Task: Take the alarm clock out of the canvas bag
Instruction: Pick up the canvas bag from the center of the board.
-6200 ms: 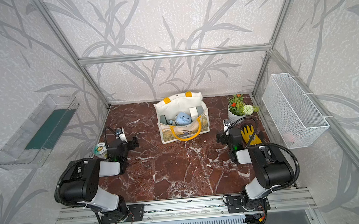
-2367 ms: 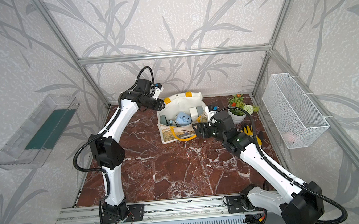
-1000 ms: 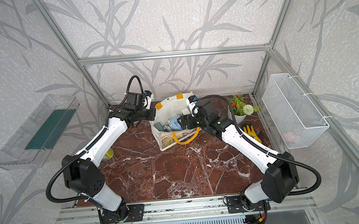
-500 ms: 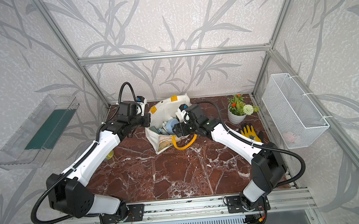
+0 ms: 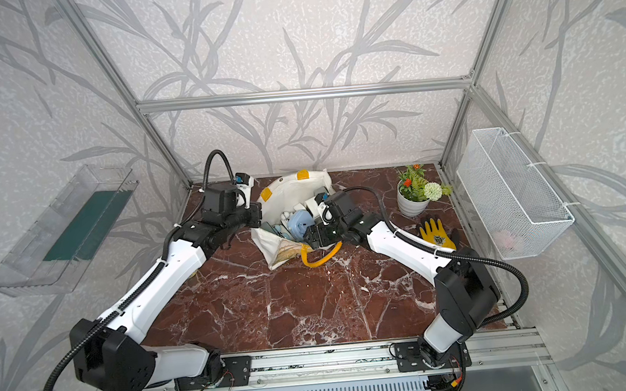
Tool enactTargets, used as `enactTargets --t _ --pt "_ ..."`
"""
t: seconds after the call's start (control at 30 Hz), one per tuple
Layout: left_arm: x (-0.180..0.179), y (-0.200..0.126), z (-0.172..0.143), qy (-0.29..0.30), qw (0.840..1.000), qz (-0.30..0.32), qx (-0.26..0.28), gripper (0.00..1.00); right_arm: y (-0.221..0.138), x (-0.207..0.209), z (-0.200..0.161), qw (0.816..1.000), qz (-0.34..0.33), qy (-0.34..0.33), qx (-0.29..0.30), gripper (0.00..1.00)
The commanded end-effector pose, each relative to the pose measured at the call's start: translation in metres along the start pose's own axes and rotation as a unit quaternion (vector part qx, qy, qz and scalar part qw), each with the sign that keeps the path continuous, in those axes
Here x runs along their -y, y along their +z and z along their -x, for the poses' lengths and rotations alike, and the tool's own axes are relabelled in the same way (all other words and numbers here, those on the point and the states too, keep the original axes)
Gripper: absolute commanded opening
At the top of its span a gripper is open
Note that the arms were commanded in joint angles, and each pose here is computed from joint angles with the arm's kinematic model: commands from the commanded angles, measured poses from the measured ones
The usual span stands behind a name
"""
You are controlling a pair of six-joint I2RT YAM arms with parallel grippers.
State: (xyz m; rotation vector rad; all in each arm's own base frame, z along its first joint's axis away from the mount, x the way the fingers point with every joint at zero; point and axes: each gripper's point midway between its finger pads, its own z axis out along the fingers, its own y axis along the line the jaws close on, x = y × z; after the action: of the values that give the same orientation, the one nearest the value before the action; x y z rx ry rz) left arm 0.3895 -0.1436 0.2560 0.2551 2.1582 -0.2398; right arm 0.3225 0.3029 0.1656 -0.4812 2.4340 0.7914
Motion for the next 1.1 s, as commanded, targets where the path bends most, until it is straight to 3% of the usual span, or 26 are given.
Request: enactTargets --t 0.0,0.6,0.73,0.9,1.07 --pt "0.007 -0.031 0.049 0.01 0.995 0.001 0.096 0.0 0.004 0.007 -0.018 1.0 -0.011 0.011 -0.023 0.82" --pt "0.04 -0.038 0.012 0.026 0.996 -0.021 0.086 0.0 -0.016 0.029 -0.008 0.996 -0.079 0.004 0.034 0.88" --pt "0.049 -0.038 0.006 0.04 0.996 -0.028 0.078 0.0 -0.011 0.03 -0.008 0.996 -0.068 0.039 0.036 0.9" --pt "0.059 -0.039 0.001 0.053 0.995 -0.033 0.079 0.0 -0.002 0.027 -0.004 0.993 0.0 0.116 0.037 0.9" --pt "0.069 -0.043 -0.002 0.07 0.994 -0.032 0.083 0.0 -0.001 0.027 0.005 0.989 0.008 0.137 0.052 0.9"
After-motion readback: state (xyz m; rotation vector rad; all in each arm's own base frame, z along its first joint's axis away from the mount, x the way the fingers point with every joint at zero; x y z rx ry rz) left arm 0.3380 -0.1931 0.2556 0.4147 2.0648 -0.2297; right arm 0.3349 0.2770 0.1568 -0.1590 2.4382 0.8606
